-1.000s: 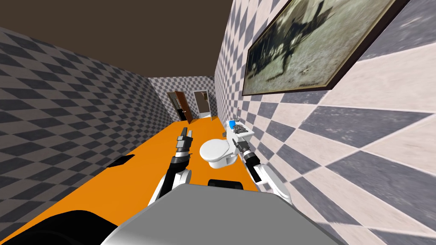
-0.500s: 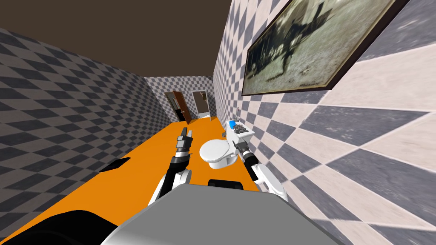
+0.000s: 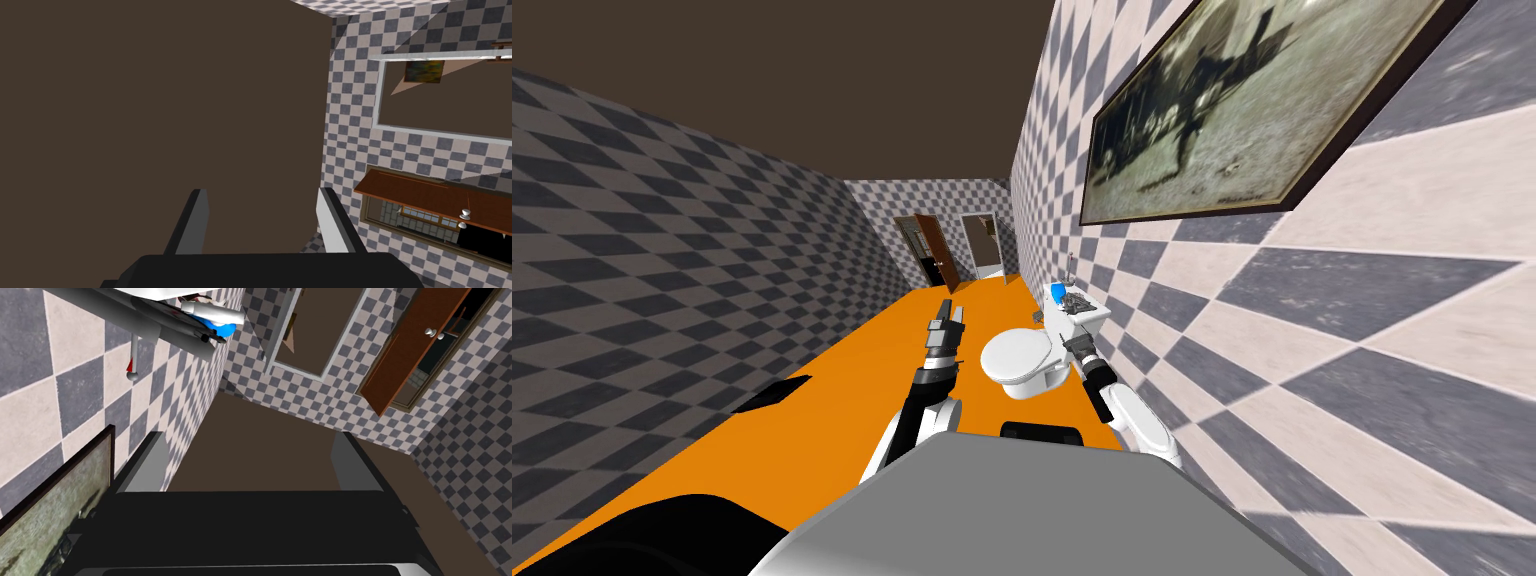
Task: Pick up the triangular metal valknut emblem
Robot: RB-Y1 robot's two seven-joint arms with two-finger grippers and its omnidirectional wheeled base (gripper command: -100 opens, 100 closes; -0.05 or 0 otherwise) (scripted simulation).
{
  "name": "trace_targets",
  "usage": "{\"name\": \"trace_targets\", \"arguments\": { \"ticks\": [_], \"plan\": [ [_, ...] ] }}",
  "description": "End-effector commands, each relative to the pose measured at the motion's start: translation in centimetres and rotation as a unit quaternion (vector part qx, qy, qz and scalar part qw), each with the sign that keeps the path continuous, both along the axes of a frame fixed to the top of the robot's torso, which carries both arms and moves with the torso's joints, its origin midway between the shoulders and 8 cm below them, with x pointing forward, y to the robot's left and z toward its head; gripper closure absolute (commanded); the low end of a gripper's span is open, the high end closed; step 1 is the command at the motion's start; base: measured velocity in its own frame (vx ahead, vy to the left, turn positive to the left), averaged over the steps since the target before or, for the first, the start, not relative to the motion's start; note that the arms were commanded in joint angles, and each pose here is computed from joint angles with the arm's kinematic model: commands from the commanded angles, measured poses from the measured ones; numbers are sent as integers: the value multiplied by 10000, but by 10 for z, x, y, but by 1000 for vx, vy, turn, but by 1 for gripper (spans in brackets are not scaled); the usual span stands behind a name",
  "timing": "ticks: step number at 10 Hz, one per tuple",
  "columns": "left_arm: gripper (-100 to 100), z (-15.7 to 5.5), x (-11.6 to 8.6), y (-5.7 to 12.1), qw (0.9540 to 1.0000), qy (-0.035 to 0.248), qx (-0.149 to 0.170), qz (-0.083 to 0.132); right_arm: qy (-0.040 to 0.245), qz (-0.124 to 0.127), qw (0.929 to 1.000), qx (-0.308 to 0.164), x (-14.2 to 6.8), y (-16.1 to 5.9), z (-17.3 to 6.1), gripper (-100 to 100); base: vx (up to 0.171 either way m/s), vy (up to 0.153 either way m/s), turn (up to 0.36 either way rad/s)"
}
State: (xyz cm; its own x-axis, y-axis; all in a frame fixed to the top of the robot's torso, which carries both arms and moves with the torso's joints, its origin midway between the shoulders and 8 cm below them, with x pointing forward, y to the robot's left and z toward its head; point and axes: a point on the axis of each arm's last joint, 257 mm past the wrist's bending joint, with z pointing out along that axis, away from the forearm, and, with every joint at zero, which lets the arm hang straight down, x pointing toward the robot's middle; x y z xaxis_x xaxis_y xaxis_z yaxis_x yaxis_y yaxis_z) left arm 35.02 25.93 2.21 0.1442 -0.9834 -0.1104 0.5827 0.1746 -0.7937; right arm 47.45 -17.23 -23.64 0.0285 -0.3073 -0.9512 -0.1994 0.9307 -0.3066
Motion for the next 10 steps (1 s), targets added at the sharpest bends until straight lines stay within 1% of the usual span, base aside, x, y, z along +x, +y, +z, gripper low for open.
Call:
{"name": "trace_targets", "arguments": {
  "ticks": [1,2,3,4,5,6,8,9,10],
  "plan": [
    [0,0,0,0,10000,0,0,0,1,-103,9988,-470,6,-10,-10,-100,22,54,-48],
    [0,0,0,0,10000,0,0,0,-24,-99,9984,-552,6,-10,-10,-100,11,49,-30],
    [0,0,0,0,10000,0,0,0,-12,-184,9958,-899,11,-18,-18,-100,7,49,-42],
    [0,0,0,0,10000,0,0,0,13,-188,9964,-822,11,-18,-19,-100,21,43,-25],
    [0,0,0,0,10000,0,0,0,-37,-179,9950,-977,11,-18,-18,-100,17,23,-2],
    [0,0,0,0,10000,0,0,0,-27,-265,9911,-1303,16,-27,-25,-100,26,44,-43],
    [0,0,0,0,10000,0,0,0,-62,-257,9897,-1408,16,-27,-24,-100,12,29,-11],
    [0,0,0,0,10000,0,0,0,-75,-338,9835,-1774,21,-36,-30,-100,21,23,-34],
    [0,0,0,0,10000,0,0,0,-67,-340,9840,-1749,21,-36,-30,-100,21,39,-21]
  ]
}}
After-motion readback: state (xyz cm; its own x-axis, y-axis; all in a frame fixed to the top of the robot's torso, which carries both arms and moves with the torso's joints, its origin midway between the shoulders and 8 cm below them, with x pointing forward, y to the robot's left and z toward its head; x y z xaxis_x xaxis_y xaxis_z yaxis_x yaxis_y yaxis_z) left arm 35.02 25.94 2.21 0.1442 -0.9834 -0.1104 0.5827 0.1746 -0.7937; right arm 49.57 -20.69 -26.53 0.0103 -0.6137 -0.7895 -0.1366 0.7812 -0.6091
